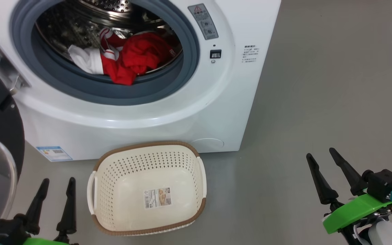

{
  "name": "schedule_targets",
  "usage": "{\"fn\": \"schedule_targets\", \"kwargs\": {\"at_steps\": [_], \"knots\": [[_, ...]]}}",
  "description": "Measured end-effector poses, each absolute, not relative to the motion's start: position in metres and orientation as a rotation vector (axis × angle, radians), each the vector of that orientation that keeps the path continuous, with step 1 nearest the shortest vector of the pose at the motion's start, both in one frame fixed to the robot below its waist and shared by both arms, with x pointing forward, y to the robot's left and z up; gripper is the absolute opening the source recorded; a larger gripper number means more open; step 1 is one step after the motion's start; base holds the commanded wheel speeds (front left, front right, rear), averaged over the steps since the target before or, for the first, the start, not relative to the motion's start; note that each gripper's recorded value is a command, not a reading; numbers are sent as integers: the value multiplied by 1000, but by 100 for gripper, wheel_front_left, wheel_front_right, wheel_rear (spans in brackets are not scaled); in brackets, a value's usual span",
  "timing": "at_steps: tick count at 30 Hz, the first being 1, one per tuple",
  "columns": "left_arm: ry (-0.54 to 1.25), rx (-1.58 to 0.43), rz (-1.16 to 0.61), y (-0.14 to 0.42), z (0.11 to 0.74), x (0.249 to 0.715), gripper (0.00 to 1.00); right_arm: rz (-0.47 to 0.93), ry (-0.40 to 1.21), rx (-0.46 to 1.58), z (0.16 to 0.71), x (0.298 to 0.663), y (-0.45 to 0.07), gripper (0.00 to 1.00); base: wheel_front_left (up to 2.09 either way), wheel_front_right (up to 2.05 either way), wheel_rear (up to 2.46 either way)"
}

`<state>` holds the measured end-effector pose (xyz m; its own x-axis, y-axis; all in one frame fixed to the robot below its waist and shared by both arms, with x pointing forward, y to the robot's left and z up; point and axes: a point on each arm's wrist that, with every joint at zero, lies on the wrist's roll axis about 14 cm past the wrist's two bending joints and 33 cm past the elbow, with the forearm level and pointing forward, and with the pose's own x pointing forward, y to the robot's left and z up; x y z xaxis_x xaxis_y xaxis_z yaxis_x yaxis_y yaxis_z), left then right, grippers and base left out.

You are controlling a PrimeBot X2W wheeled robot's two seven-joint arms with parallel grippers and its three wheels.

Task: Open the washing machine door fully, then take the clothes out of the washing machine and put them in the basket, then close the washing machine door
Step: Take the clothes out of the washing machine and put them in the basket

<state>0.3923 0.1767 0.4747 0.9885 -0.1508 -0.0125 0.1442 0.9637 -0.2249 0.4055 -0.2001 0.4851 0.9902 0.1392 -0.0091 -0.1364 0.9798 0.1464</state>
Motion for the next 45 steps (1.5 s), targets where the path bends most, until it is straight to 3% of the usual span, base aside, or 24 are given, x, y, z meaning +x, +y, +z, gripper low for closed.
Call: {"fn": "schedule_targets", "kwargs": {"at_steps": [19,33,45], "knots": [[81,-239,-180,160,458,404,100,146,33,148,479,412,-196,100,16,-16,0],[17,-194,-321,116,484,499,100,161,46,164,469,433,-185,100,0,0,0],[118,-132,-445,65,477,586,100,144,85,187,449,447,-181,100,0,0,0]]}}
